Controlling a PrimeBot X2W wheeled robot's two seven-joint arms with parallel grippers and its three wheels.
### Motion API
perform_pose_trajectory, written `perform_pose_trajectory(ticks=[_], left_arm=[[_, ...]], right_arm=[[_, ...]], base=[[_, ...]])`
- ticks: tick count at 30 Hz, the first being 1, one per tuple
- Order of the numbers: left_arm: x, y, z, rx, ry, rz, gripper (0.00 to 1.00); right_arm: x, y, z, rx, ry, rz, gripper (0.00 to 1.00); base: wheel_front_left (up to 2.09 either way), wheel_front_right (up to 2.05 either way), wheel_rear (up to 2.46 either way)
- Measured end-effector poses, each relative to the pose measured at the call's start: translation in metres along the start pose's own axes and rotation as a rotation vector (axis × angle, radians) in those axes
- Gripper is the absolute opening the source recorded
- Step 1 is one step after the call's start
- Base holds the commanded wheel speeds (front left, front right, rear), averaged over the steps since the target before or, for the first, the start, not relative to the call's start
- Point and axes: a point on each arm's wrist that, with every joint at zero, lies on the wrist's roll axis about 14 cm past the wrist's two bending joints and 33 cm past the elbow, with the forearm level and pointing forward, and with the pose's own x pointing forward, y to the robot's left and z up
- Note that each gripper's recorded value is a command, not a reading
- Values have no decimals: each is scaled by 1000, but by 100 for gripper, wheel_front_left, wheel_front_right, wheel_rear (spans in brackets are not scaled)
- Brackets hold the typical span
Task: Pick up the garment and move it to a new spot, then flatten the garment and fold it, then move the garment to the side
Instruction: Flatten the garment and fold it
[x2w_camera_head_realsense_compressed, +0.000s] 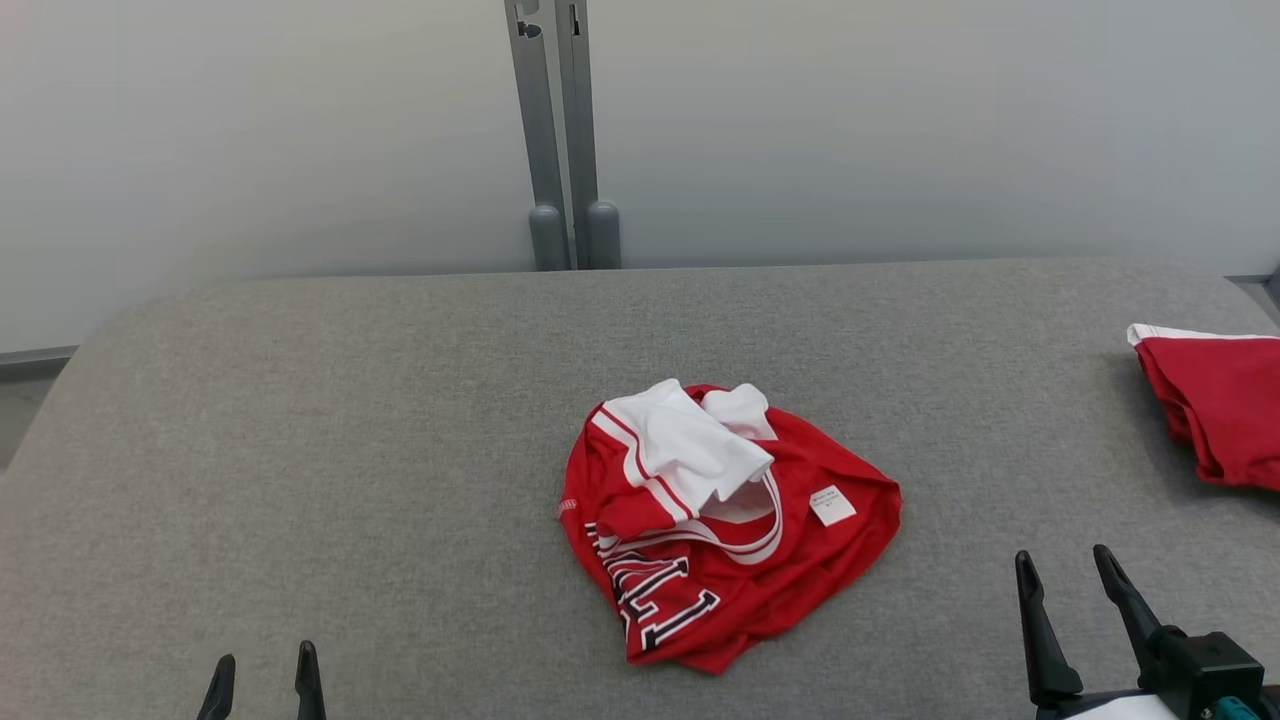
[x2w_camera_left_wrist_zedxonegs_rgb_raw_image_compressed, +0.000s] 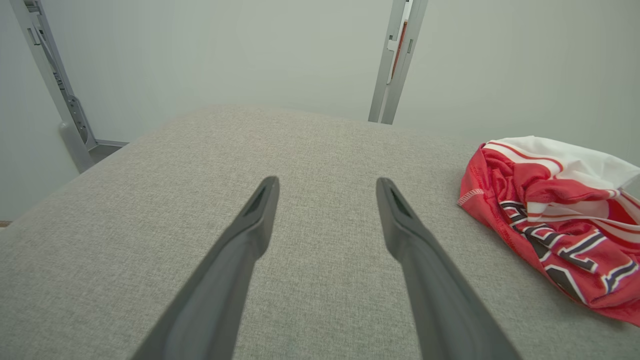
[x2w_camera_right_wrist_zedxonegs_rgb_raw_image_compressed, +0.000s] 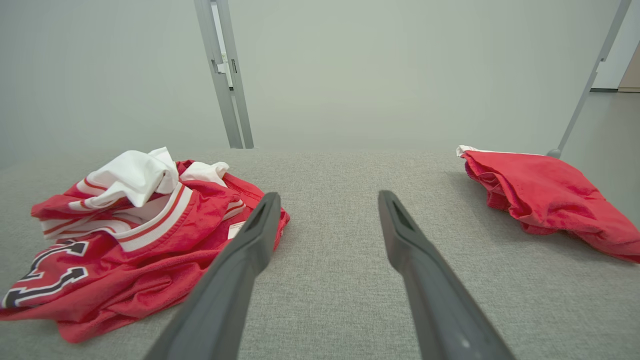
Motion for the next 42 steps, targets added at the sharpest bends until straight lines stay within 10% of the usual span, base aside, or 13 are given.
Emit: perform_pose_trajectory(ticks=[9,23,36,37,38,39,42], left_arm=[[10,-23,5,6,-16,-68,100],[10,-270,-27,-40,178,-862,100],[59,-282,-111,83,504,-868,100],[58,-282,-115,82,522,-869,82],[57,-282,-120,76,550,-871,23],[57,-284,-122,63,559,-875,0],[67,-294,-106,1,511,-875,0]], right_arm=[[12,10,13,-15,-41,40,100],[10,-4,20,-29,-61,1,100],[-13,-55,6,-27,-5,-189,100],[-14,-57,5,-27,2,-196,100],[-15,-58,2,-25,10,-204,100],[-16,-59,0,-23,17,-210,100],[-16,-59,-1,-19,21,-215,100]], base=[[0,0,0],[0,0,0],[0,0,0],[0,0,0],[0,0,0],[0,0,0],[0,0,0]])
